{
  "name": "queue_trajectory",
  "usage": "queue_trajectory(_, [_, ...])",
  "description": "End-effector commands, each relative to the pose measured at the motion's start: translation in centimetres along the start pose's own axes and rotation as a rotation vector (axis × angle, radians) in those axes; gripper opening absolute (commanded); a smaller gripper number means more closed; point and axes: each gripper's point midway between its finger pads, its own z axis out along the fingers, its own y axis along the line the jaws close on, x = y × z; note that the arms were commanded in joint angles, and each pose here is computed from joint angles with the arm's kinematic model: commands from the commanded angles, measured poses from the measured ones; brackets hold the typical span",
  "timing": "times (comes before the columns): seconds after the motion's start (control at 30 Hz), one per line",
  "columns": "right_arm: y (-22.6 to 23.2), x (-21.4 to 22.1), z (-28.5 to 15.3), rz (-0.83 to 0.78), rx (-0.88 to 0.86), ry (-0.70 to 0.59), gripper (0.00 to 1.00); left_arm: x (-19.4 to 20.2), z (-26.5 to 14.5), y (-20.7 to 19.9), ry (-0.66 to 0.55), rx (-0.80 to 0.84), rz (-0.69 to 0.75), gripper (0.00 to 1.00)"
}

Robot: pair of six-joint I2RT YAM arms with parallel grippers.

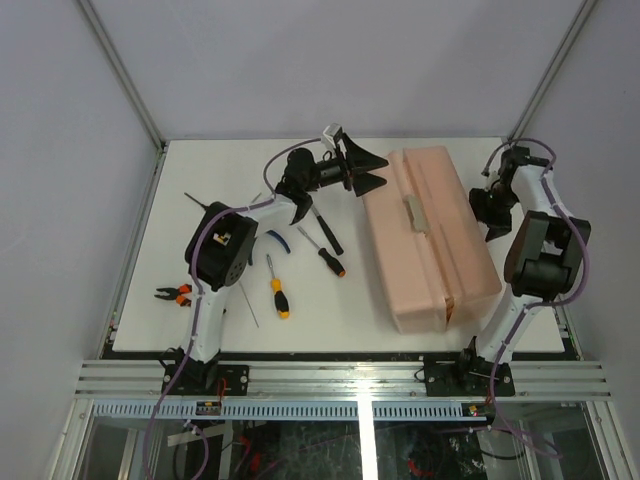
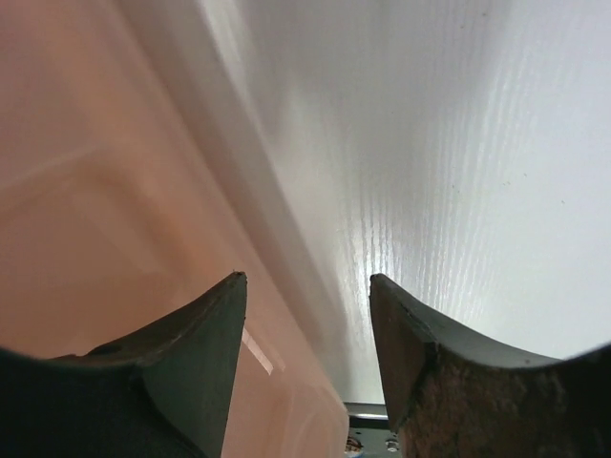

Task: Pack the tool kit

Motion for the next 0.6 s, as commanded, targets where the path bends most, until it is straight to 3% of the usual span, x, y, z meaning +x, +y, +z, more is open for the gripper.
queue_trajectory(0.0, [1.8,-3.1,-7.8,0.023,-0.081,-0.258,0.63,-1.9,-1.5,-3.1,-0.008,0.011,0.127,0.82])
queue_trajectory(0.17, [2.2,-5.7,-14.5,0.022,-0.063,-0.464,0.65,-3.0,-2.6,-6.3,-0.003,-0.015,0.244,0.83])
queue_trajectory(0.33, [3.8,-5.7,-20.5,0.005,-0.103,-0.607,0.66,-3.0,-3.7,-9.2,0.002,-0.031,0.305,0.83])
queue_trajectory(0.57, [7.7,-1.8,-20.9,-0.122,-0.077,-0.569,0.67,-1.8,-4.9,-9.6,-0.017,-0.179,0.377,0.84])
